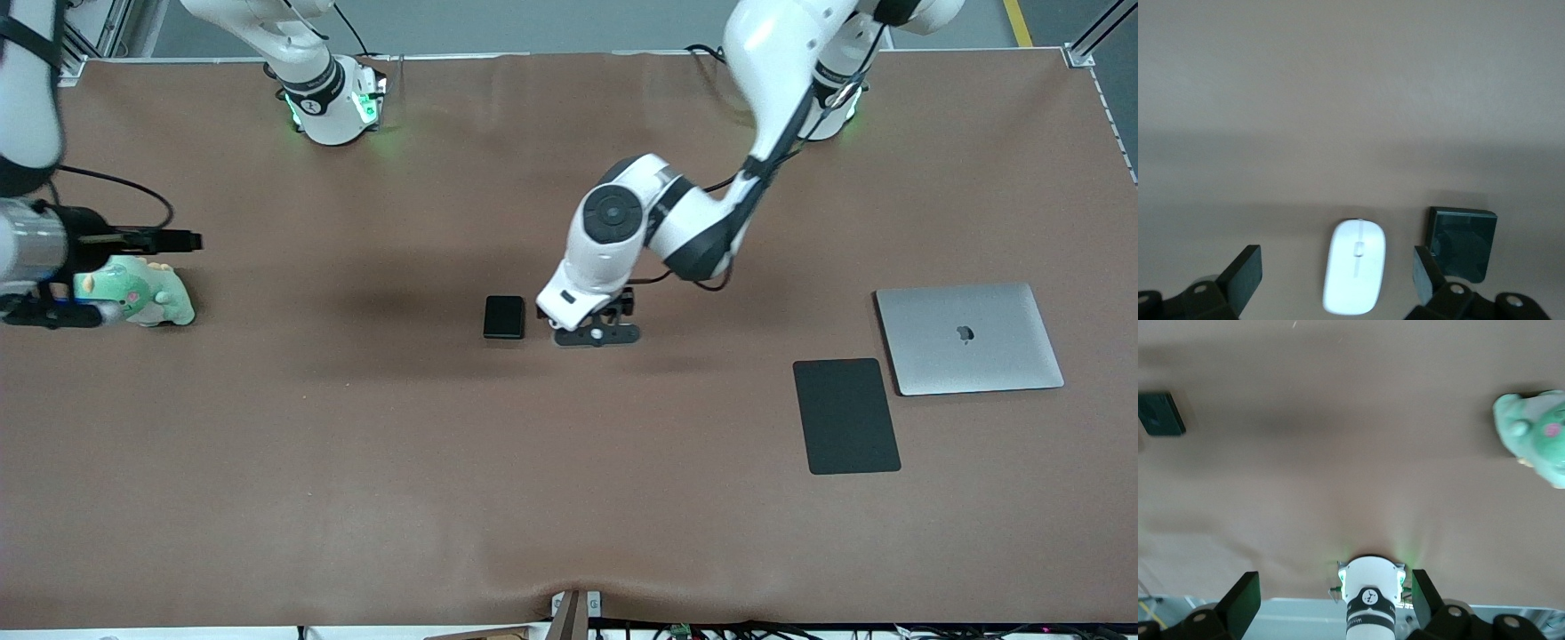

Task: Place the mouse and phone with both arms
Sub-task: 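Grasp the white mouse with the left gripper while the right gripper approaches, then carry the mouse toward the mouse pad while the right gripper grasps the phone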

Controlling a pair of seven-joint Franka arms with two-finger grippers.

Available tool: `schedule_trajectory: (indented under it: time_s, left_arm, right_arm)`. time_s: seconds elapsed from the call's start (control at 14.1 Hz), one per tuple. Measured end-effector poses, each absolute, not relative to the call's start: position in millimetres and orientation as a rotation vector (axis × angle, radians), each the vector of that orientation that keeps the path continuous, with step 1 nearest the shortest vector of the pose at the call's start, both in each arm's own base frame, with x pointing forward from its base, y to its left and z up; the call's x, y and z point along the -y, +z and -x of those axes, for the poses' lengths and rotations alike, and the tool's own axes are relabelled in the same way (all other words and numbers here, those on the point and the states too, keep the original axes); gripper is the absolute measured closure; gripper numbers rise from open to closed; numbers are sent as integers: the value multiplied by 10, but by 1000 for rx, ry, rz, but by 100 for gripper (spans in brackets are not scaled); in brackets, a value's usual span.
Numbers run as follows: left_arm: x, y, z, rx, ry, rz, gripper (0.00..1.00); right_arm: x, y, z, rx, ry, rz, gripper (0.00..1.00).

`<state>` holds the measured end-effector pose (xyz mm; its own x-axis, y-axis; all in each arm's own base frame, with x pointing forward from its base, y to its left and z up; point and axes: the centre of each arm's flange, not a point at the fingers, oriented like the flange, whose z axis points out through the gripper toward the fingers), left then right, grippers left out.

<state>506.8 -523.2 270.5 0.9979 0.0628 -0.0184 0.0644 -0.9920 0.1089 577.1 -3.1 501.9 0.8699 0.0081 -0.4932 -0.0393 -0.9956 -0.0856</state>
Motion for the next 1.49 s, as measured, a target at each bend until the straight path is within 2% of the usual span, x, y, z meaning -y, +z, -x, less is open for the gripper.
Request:
schedule_trajectory:
  time_s: [0.21, 0.71, 0.85, 0.92, 1.06, 1.14, 1.35, 1.49]
  left_arm:
    - [5446, 2233, -4819, -109, -63, -3079, 0]
    - [5486, 1822, -4666, -44, -75, -3148, 0]
    - [5504, 1824, -4649, -29, -66, -3152, 5]
    - [5512, 1827, -4642, -27, -66, -3151, 11]
    - [5522, 1838, -4642, -25, -62, -3150, 33]
    - [5523, 1852, -4655, -26, -58, -3148, 40]
    - [5478, 1936, -4762, -48, -41, -3145, 40]
    - [5342, 2128, -4971, -98, -21, -3141, 40]
  right_arm:
    - [-168, 4645, -5840, 17, 862, 2875, 0]
    - [-390, 4259, -5907, 1, 829, 2748, 0]
    - [-591, 4079, -5909, -26, 818, 2772, 0]
    - [-749, 4030, -5902, -32, 813, 2788, 0]
    - [-1127, 3966, -5873, -35, 796, 2825, 0]
    - [-1325, 3896, -5849, -33, 775, 2845, 0]
    - [-1792, 3549, -5704, -44, 727, 2894, 0]
    - [-2062, 3323, -5602, -84, 671, 2921, 0]
